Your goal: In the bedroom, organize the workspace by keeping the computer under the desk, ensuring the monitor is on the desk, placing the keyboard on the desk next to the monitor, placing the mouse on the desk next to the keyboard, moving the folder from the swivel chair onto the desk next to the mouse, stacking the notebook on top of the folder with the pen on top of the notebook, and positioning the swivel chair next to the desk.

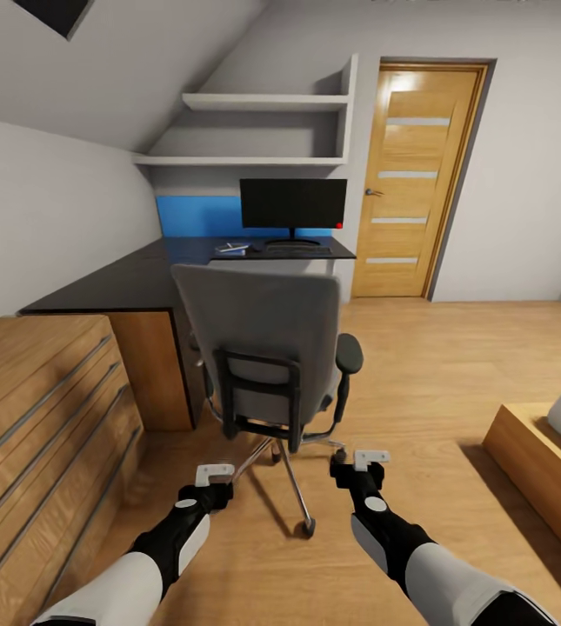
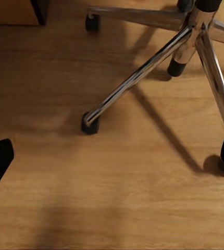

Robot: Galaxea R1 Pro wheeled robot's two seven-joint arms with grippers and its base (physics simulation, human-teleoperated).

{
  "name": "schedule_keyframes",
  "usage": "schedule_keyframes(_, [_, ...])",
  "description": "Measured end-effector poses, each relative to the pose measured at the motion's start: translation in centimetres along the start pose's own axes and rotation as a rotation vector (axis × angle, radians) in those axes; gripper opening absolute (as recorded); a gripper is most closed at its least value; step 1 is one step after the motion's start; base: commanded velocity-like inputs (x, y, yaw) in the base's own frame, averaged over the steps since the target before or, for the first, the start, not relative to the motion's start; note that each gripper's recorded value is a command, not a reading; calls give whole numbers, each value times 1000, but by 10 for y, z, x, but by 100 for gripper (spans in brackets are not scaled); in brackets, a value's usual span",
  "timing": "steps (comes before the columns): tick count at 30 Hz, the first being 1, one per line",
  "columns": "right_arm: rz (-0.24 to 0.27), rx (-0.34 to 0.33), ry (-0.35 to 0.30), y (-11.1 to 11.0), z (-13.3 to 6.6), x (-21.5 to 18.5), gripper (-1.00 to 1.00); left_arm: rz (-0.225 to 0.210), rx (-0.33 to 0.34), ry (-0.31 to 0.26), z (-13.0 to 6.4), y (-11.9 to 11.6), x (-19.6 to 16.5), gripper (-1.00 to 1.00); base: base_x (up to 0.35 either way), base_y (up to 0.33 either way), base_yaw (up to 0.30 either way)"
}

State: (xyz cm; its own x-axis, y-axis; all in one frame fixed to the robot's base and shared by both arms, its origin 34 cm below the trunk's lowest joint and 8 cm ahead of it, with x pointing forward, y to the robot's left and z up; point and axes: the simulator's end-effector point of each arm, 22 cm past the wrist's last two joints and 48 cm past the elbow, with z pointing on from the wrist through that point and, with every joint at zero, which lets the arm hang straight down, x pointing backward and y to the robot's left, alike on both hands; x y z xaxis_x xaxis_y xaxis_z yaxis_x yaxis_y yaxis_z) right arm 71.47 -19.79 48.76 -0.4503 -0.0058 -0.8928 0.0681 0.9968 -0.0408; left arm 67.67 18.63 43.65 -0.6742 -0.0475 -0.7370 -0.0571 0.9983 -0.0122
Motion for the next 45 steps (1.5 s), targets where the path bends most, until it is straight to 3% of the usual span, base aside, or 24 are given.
schedule_keyframes(13, [10, -43, -1, 35, -6, -2, 100, 2, -8, -1, 0, 5, -1, 100, -130, 75, 0])
schedule_keyframes(26, [-24, -60, -32, 45, -9, -9, 100, 2, -9, -2, 0, 5, -1, 100, 0, 0, 0])
schedule_keyframes(45, [-6, -106, -50, 79, -16, -15, 100, 1, -10, -1, 0, 6, -1, 100, 0, 0, 0])
